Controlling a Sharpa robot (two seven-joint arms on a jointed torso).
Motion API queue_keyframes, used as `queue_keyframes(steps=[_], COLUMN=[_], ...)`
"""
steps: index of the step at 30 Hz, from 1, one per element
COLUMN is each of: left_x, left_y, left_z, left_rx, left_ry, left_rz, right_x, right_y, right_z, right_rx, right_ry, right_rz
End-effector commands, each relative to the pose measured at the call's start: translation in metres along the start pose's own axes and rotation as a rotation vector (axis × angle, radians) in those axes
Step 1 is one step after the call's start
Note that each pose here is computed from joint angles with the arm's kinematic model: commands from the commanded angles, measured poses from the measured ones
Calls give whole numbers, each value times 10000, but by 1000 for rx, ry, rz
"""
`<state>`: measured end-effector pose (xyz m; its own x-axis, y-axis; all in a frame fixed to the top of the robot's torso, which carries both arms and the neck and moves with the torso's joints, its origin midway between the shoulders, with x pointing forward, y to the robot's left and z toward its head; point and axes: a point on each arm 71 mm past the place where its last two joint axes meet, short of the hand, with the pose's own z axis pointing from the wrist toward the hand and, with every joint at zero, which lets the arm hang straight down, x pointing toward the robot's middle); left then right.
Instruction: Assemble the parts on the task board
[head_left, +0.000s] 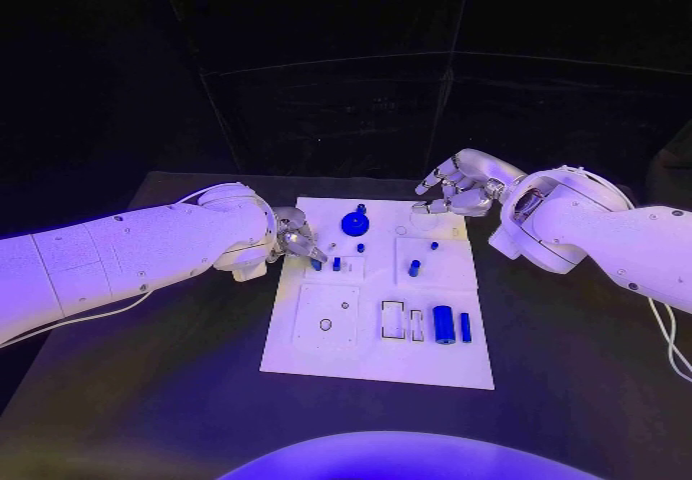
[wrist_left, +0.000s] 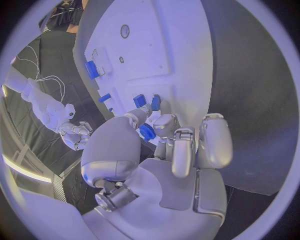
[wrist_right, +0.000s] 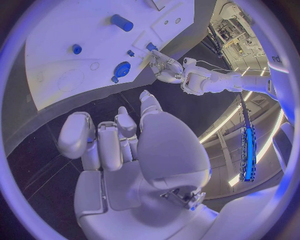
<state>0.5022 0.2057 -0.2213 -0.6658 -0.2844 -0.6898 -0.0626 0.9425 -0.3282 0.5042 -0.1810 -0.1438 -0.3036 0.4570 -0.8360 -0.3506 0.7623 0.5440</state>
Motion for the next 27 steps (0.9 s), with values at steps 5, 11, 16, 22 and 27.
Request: queue_keyframes(steps=[5, 11, 16, 22, 27], left_x=[-8, -7, -4, -2, -2], left_y=[7, -4, -19, -25, -22], left_z=[3, 4, 3, -2, -15], left_rx=[-9, -5, 1, 5, 10], left_ry=[-2, -4, -6, -8, -12], left_rz=[4, 3, 2, 1, -7], right_x=[-8, -12, -12, -13, -13], right_y=[14, 7, 8, 6, 5], right_z=[2, 0, 0, 0, 1], right_rx=[-11, -9, -9, -9, -9], right_ry=[0, -1, -1, -1, -2], right_rz=[1, 1, 1, 0, 0])
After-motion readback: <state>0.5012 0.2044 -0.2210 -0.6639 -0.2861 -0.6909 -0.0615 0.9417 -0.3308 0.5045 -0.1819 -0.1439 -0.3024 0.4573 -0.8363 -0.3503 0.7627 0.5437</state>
